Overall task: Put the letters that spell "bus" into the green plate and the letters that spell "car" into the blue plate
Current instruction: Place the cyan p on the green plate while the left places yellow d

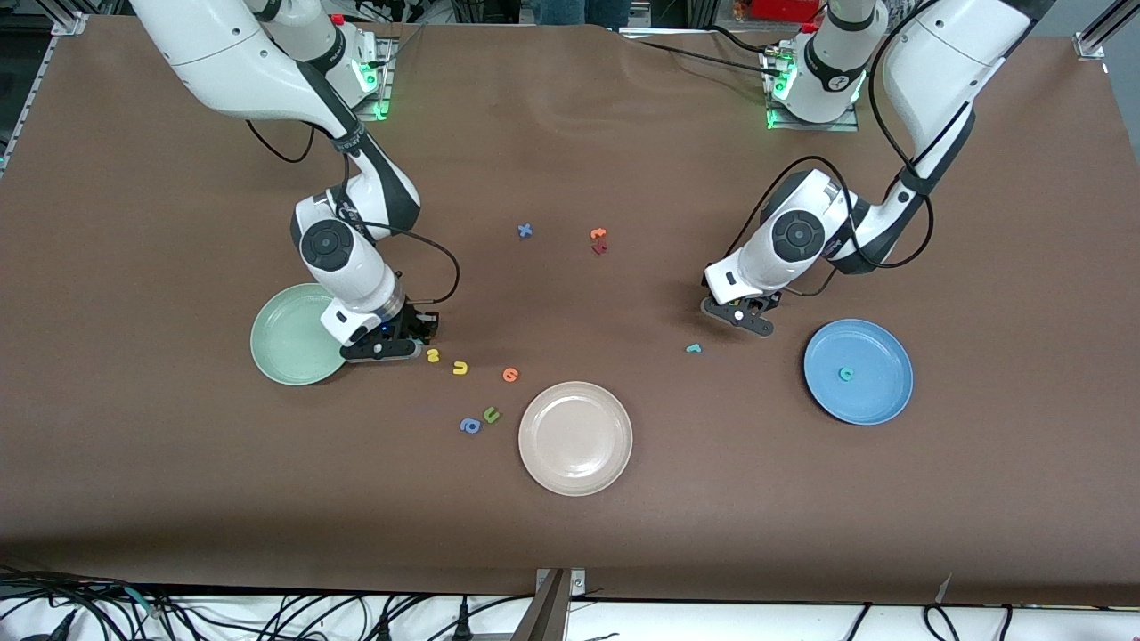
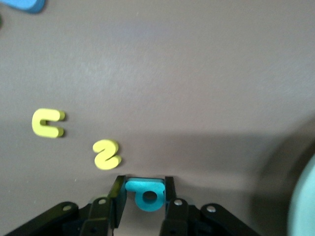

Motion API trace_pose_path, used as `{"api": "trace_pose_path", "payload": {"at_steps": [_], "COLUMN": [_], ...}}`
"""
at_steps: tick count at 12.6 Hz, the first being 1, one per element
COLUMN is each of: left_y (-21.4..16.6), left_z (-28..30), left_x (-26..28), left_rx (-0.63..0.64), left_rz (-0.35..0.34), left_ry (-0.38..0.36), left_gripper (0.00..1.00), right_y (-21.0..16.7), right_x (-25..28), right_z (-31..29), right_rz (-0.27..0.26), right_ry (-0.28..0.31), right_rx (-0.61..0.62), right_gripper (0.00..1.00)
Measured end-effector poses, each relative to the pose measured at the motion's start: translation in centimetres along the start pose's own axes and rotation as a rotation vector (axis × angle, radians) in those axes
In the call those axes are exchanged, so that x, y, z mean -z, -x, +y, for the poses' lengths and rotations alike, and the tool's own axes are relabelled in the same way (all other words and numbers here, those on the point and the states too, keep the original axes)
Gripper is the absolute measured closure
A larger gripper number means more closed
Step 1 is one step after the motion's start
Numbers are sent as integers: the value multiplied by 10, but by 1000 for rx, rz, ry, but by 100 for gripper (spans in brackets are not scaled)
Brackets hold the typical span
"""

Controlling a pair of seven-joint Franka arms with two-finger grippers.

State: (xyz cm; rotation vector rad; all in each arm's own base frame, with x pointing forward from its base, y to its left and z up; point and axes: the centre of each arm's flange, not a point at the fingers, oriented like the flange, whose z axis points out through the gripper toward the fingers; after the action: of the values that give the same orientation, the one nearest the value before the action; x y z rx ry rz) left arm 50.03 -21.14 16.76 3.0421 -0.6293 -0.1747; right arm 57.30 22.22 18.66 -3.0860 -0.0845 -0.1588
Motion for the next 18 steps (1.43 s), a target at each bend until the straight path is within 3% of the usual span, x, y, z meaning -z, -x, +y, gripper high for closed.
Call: {"api": "trace_pose_path", "payload": {"at_steps": [2, 3, 9, 12, 15, 17, 18], "left_y": [-2, -2, -21, -38, -37, -38, -39], "left_z": [-1, -1, -32, -90, -156, -176, -176], "left_x": [3, 5, 44, 94, 106, 98, 94], "left_rx": [-2, -3, 33, -23, -90, -111, -113], "left_rz": [7, 10, 0, -1, 1, -10, -13], "left_ry": [-4, -7, -63, -104, -146, -171, -165], "left_gripper": [69, 71, 71, 72, 72, 72, 65], "right_y": [-14, -20, -38, -34, -26, -25, -25], "right_x": [17, 27, 45, 38, 31, 29, 30], "right_z": [5, 11, 106, 141, 156, 157, 157], "right_rz": [-10, -16, -39, -70, -94, -97, -97], "right_ry": [25, 40, 127, 152, 158, 157, 157], "right_rx": [19, 47, 225, 257, 250, 250, 249], "right_gripper": [64, 64, 64, 64, 61, 42, 31]}}
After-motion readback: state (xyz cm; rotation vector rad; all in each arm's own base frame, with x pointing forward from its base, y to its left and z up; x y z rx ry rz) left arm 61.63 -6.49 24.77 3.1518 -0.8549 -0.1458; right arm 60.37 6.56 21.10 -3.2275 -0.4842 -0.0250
